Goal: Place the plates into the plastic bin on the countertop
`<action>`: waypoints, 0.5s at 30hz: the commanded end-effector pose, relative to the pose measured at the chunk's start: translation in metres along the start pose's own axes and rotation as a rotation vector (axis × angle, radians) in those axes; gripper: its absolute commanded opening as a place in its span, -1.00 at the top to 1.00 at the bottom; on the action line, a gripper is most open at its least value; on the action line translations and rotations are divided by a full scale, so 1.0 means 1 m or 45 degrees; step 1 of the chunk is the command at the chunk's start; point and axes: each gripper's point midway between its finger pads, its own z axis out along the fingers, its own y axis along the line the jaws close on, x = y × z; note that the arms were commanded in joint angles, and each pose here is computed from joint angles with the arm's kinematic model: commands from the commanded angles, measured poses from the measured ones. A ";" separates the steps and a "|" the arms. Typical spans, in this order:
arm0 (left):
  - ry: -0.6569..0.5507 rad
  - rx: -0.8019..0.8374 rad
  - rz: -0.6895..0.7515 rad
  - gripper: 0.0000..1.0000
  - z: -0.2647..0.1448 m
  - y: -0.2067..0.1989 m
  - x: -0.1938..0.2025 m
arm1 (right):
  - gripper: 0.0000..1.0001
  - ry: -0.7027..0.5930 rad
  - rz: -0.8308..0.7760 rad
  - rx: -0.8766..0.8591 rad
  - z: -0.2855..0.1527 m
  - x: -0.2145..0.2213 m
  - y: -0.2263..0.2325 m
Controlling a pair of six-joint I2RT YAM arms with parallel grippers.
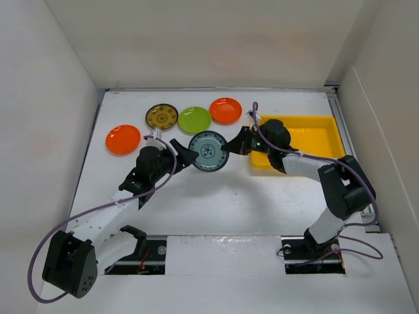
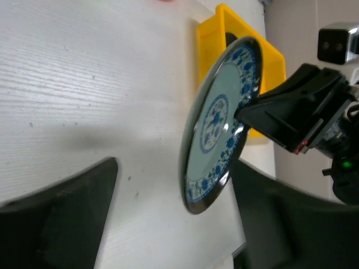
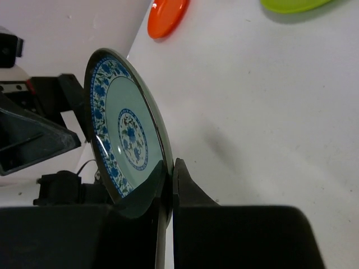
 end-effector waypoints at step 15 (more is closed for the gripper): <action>-0.141 -0.275 0.067 -1.00 -0.012 0.028 -0.028 | 1.00 -0.704 0.331 0.811 -0.173 -0.109 -0.170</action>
